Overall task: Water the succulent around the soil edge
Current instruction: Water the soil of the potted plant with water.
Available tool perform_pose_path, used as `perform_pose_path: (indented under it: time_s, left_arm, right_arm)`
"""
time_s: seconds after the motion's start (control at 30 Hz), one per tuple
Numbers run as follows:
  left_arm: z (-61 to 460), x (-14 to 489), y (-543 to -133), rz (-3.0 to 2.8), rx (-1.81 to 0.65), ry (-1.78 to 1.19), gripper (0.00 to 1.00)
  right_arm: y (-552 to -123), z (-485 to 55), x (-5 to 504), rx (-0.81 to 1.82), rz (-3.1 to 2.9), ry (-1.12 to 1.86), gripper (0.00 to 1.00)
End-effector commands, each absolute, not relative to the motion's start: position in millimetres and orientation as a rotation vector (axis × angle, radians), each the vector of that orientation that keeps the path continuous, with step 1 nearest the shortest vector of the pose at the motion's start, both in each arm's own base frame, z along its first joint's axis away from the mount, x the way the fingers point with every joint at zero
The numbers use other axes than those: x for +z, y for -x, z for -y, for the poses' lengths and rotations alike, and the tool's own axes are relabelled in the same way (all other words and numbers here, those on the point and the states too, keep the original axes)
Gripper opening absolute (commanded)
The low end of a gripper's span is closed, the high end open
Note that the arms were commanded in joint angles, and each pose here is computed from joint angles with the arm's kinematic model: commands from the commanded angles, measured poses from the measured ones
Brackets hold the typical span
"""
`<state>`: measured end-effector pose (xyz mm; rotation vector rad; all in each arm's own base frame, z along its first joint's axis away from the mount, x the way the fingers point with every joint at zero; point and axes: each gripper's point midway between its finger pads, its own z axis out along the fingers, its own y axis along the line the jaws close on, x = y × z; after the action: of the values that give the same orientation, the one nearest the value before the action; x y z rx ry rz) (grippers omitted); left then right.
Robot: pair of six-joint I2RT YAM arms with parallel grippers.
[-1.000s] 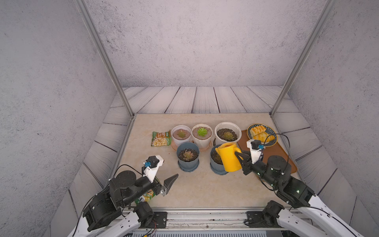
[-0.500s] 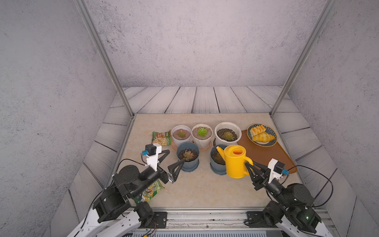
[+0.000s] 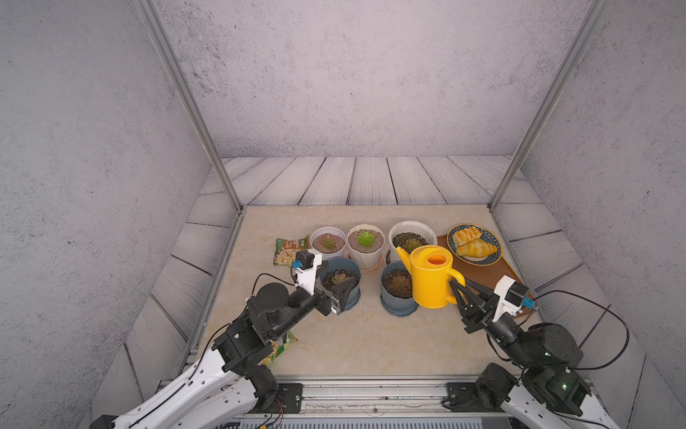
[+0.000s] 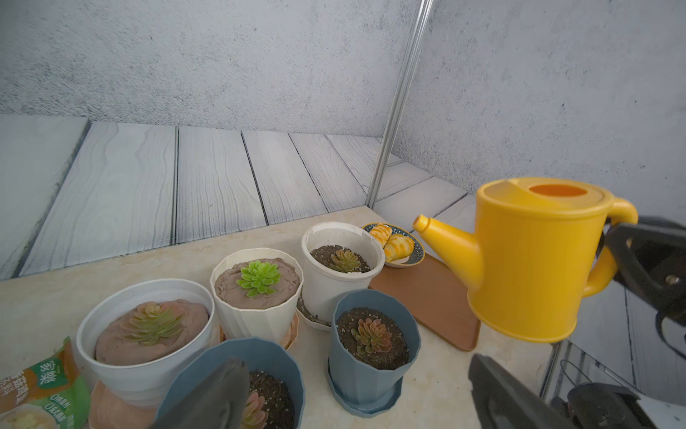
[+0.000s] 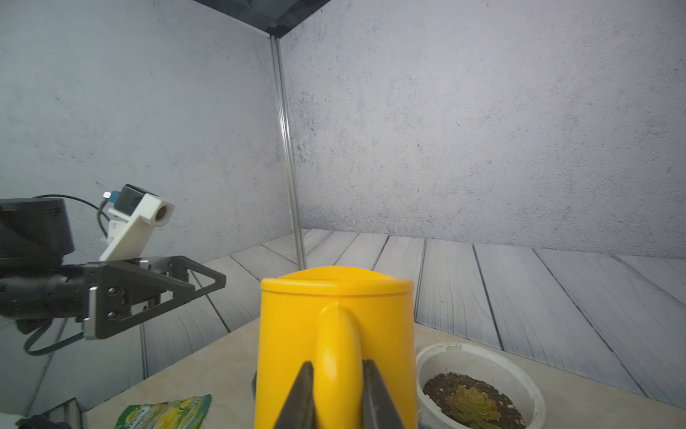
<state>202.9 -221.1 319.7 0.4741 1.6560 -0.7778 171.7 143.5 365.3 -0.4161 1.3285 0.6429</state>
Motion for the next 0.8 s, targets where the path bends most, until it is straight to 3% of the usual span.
perform_pose_path:
  time_s: [0.0,0.5,0.77]
  left_arm:
    - [226,317,-202,-1.598,-0.767,-0.533,0.98]
    - [235,236,-200,-1.696,-0.738,-0.633,0.98]
    - [242,234,-200,-1.727,-0.803,-0.607,0.98]
  right_arm:
    - [-199,-143,381,0.485,-1.366,0.401,0.0]
    - [-310,-157,364,0.343,-1.725,0.449,0.0]
    - [-344,-165,335,0.35,-1.896,0.495,0.0]
